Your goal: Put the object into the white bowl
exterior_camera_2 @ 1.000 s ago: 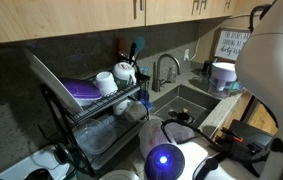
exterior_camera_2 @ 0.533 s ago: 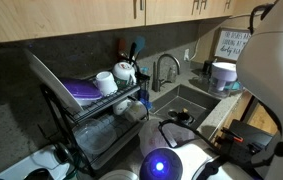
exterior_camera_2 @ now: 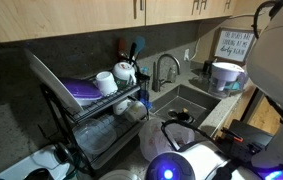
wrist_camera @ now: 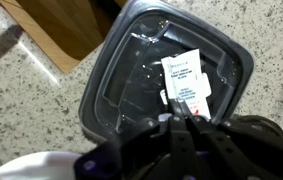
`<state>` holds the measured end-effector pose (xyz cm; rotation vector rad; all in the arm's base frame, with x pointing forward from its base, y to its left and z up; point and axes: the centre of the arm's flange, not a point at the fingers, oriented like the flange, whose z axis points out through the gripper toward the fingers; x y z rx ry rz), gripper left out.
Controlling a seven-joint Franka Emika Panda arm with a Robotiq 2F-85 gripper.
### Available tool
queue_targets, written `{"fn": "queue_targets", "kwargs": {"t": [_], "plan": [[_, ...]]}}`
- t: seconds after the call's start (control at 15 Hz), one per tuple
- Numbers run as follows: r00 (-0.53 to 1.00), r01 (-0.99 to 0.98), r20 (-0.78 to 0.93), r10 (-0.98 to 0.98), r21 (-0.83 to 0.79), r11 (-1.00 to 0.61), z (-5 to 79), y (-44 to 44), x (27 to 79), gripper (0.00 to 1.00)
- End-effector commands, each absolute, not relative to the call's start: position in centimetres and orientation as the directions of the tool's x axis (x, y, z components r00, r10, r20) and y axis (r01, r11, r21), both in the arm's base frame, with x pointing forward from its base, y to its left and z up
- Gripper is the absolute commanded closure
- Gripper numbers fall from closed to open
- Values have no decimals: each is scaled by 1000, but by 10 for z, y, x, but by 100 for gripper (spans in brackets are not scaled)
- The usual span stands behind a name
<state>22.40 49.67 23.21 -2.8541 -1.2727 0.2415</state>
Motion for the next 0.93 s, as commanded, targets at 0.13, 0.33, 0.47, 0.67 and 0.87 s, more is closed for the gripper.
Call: {"fn": "queue_targets", "kwargs": {"t": [0.13,0.33,0.47,0.67,0.87], "plan": [[686,721,-123,717,-16,-693,256,484,227,97],[677,727,-138,723,-30,-686,259,484,219,65],[665,738,-137,734,-30,-674,260,486,208,51],[648,753,-140,749,-27,-657,257,489,198,27],[638,761,-149,755,-28,-648,249,489,193,17]]}}
